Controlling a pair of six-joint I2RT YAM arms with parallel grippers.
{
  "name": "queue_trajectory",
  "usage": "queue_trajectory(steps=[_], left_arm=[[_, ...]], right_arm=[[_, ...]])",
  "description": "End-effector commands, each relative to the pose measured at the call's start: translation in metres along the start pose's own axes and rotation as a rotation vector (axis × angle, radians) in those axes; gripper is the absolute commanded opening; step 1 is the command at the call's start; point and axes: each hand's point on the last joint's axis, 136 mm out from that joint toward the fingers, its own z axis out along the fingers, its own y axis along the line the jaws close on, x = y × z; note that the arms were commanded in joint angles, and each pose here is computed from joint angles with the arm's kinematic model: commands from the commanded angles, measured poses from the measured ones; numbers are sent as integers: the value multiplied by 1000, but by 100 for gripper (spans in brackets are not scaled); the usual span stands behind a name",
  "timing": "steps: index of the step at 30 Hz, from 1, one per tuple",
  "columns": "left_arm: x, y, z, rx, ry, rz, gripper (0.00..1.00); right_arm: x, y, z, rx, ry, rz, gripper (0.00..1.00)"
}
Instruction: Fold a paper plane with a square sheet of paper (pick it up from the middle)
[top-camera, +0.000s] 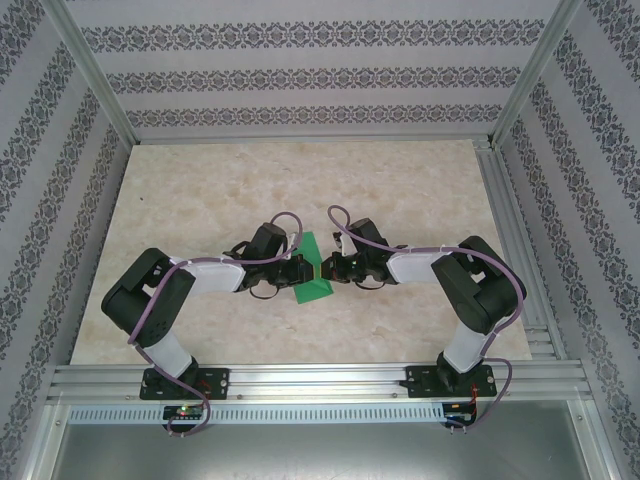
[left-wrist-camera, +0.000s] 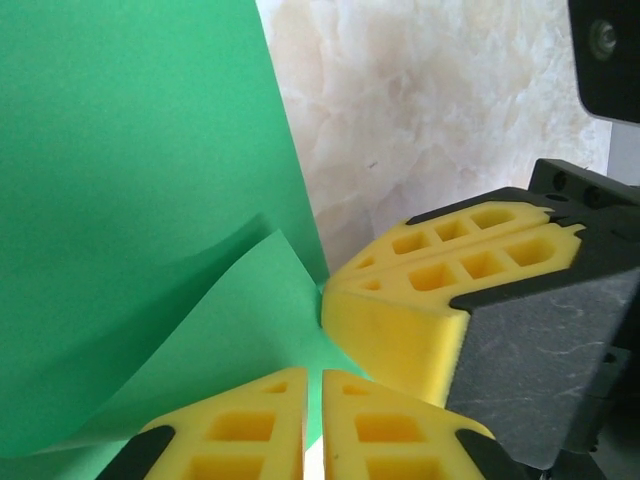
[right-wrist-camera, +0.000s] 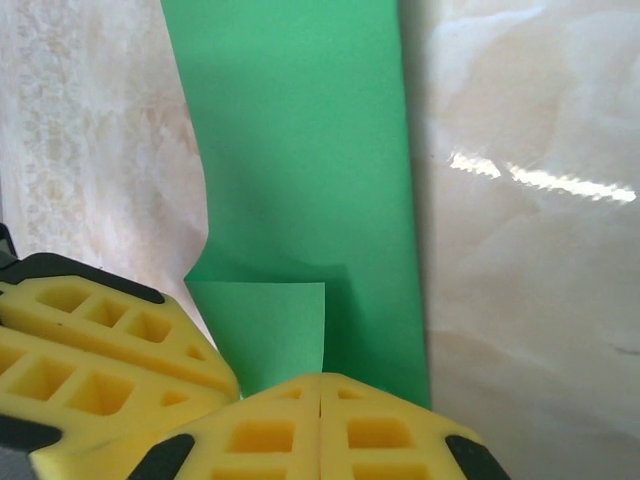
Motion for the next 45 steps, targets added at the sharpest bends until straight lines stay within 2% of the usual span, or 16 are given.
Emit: queue_trajectory(steps=[1,15,34,45], left_arm=[[-9,-14,1,20,-22,50,14],[-13,-9,6,-10,-15,41,15],[-17,-13,8,-2,-20,41,15],[-14,1,17,-38,-1,15,14]], right_arm=[[-5,-4,-2,29,-25,-16,6],[-12,-14,-2,67,-43,1,5],[-12,-12,7,44,-14,-3,6],[-13,-12,7,46,-15,-3,8]])
